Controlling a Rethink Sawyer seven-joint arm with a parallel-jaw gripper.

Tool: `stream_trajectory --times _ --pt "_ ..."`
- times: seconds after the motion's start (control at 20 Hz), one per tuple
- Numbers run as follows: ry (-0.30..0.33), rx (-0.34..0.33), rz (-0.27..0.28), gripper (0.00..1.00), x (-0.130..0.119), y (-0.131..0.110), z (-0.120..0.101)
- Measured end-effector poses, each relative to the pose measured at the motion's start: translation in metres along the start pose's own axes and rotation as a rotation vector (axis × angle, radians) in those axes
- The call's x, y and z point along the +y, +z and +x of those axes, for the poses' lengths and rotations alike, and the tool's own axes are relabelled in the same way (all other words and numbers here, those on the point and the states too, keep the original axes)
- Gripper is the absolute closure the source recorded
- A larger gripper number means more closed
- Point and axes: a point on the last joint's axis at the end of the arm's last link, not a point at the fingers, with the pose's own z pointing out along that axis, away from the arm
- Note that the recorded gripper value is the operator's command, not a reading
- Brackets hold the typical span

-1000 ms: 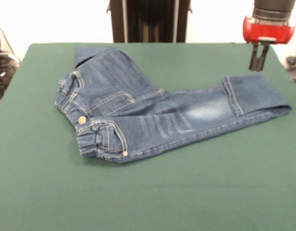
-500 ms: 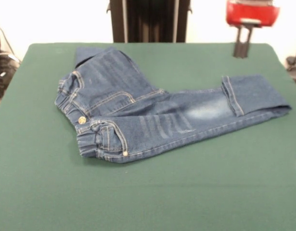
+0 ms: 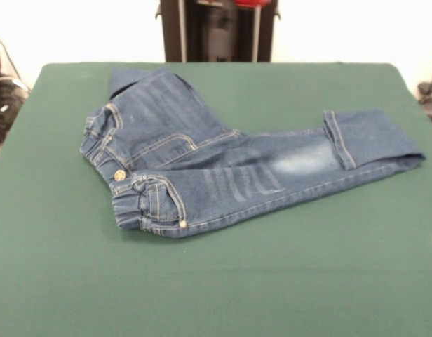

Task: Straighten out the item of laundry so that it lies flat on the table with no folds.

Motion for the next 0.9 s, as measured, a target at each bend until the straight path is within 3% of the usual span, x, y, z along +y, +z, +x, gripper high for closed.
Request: stream_trajectory --times 0.25,0.4,0.6,0.9 --pt "0.034 0.019 0.034 1.00 -0.065 0.006 -0.018" --pt "0.021 0.037 0.045 1.00 -0.086 0.010 -0.020" --pt "-0.023 0.045 0.051 1.00 -0.095 0.014 -0.020" --pt "-0.108 0.044 0.040 1.00 -0.083 0.019 -0.014"
